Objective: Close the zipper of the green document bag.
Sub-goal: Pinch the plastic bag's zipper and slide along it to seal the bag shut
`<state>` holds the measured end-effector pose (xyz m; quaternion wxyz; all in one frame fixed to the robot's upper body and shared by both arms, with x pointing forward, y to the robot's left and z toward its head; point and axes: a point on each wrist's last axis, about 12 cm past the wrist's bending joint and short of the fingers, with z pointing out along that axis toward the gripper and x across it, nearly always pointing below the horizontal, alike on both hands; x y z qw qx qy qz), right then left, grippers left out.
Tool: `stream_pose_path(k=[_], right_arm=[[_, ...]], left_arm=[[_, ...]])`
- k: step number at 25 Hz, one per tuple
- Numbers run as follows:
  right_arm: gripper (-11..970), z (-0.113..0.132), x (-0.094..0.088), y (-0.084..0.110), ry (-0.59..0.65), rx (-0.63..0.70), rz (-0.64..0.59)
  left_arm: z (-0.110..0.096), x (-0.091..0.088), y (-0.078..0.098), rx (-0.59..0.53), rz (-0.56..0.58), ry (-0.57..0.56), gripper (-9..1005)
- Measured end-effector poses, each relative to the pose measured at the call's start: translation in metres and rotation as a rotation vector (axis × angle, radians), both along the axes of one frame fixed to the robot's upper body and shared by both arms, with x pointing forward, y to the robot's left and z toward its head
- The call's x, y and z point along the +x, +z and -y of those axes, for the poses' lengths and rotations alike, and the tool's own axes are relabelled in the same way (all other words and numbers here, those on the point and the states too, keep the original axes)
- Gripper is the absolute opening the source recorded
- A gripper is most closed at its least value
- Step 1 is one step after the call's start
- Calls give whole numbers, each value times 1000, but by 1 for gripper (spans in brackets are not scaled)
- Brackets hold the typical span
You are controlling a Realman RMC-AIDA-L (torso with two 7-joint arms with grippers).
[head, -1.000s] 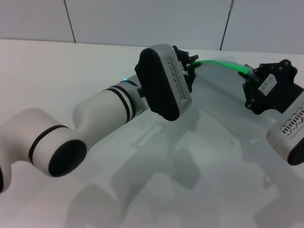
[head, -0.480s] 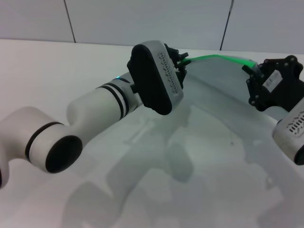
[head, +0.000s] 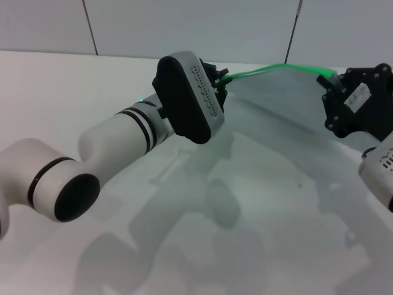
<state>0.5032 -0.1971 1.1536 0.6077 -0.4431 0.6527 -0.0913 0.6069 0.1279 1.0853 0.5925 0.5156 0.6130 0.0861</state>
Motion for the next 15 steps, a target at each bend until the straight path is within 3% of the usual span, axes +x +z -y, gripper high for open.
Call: stream_pose_path(k=[15], right_arm=[[49,-2,-9,16,0,29,39]], left_arm=[[-21,9,-13,-19,-36,76,81]])
